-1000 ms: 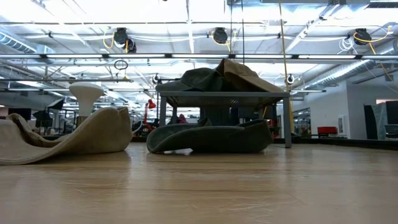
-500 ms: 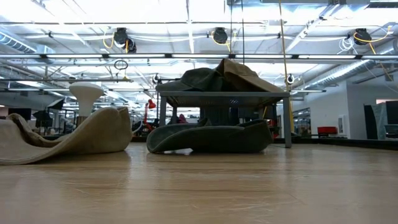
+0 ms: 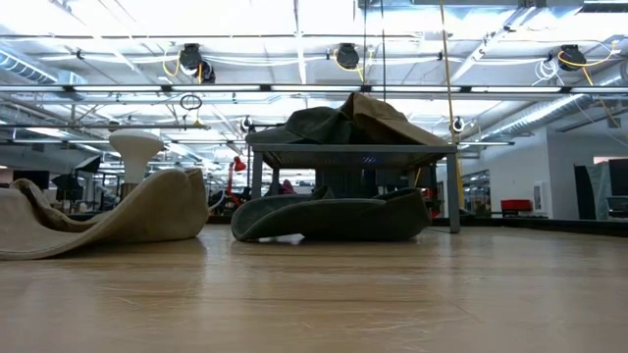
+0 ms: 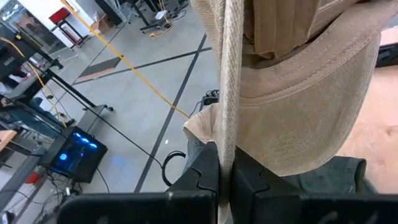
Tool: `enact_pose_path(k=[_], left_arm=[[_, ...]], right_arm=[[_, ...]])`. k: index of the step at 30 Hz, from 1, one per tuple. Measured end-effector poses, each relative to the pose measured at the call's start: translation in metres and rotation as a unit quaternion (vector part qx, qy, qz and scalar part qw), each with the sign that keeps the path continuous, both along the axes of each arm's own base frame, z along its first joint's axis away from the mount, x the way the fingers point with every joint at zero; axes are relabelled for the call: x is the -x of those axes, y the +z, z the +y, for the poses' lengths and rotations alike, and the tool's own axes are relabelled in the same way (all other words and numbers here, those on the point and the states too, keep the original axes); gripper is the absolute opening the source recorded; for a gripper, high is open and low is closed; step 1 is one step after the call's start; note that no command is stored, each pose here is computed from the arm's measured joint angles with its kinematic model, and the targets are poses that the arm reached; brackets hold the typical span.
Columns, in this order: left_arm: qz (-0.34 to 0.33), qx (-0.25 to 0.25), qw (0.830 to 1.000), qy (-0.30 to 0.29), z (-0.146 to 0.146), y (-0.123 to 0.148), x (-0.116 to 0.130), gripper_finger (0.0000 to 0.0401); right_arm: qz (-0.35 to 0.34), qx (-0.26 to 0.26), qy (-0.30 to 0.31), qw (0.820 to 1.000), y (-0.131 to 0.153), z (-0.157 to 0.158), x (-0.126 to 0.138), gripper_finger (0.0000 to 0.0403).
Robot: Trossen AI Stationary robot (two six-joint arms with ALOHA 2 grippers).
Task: Pick & Place hat
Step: Stack the right brown cap on top of the brown cap on the shelf
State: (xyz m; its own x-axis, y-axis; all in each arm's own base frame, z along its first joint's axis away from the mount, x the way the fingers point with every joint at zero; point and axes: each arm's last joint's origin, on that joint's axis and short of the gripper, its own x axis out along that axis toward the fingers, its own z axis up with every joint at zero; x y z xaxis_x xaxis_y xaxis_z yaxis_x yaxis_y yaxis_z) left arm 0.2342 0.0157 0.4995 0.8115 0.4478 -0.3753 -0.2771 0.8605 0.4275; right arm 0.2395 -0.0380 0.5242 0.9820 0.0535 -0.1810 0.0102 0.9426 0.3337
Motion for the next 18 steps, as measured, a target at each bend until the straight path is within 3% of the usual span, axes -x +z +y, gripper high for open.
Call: enact_pose_path(k=[10, 15, 18], left_arm=[[-0.009, 0.016, 1.000, 0.008, 0.000, 0.000, 0.000, 0.0008], [-0.011, 0.019, 1.000, 0.009, 0.000, 0.000, 0.000, 0.0008], [-0.010, 0.020, 1.000, 0.010, 0.000, 0.000, 0.000, 0.0008]], right_arm=[[0.025, 0.000, 0.013, 1.000, -0.010, 0.006, -0.017, 0.0164], [0.048, 0.027, -0.038, 0.998, -0.015, 0.004, -0.017, 0.0164], [0.048, 0.034, -0.037, 0.998, -0.015, 0.004, -0.017, 0.0157]])
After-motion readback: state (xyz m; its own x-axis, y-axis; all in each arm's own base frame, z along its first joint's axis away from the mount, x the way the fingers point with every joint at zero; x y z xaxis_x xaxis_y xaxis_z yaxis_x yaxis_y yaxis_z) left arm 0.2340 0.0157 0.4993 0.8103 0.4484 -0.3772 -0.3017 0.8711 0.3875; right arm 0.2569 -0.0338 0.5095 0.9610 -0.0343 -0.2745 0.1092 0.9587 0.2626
